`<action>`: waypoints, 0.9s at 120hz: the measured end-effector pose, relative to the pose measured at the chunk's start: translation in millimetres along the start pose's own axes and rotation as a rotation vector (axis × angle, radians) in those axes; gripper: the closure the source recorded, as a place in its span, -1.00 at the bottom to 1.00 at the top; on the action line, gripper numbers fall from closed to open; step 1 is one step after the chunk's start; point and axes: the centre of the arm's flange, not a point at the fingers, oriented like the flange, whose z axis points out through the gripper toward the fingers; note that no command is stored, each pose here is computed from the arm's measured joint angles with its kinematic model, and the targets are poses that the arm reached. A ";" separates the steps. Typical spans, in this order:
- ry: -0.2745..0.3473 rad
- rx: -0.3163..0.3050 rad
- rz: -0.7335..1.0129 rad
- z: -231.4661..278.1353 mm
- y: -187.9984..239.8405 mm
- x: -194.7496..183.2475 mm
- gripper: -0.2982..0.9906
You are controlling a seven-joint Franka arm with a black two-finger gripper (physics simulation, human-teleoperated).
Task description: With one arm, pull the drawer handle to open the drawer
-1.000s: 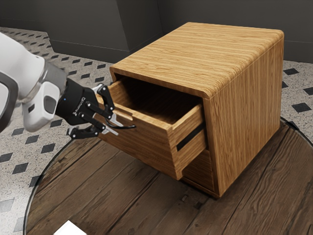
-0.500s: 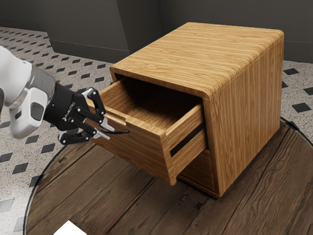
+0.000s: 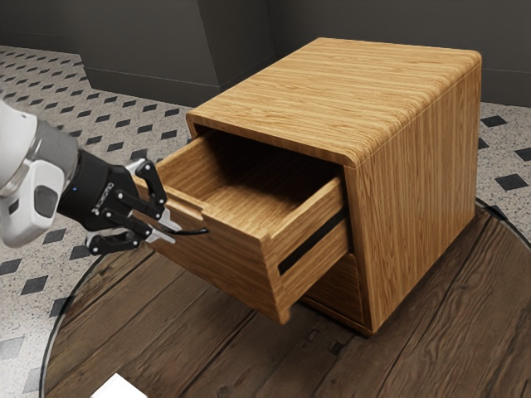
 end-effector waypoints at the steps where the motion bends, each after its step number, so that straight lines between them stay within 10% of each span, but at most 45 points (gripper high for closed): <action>1: 0.000 0.000 0.000 -0.2 0.3 0.1 0.63; 108: -0.018 0.023 0.001 -38.6 35.2 3.5 0.61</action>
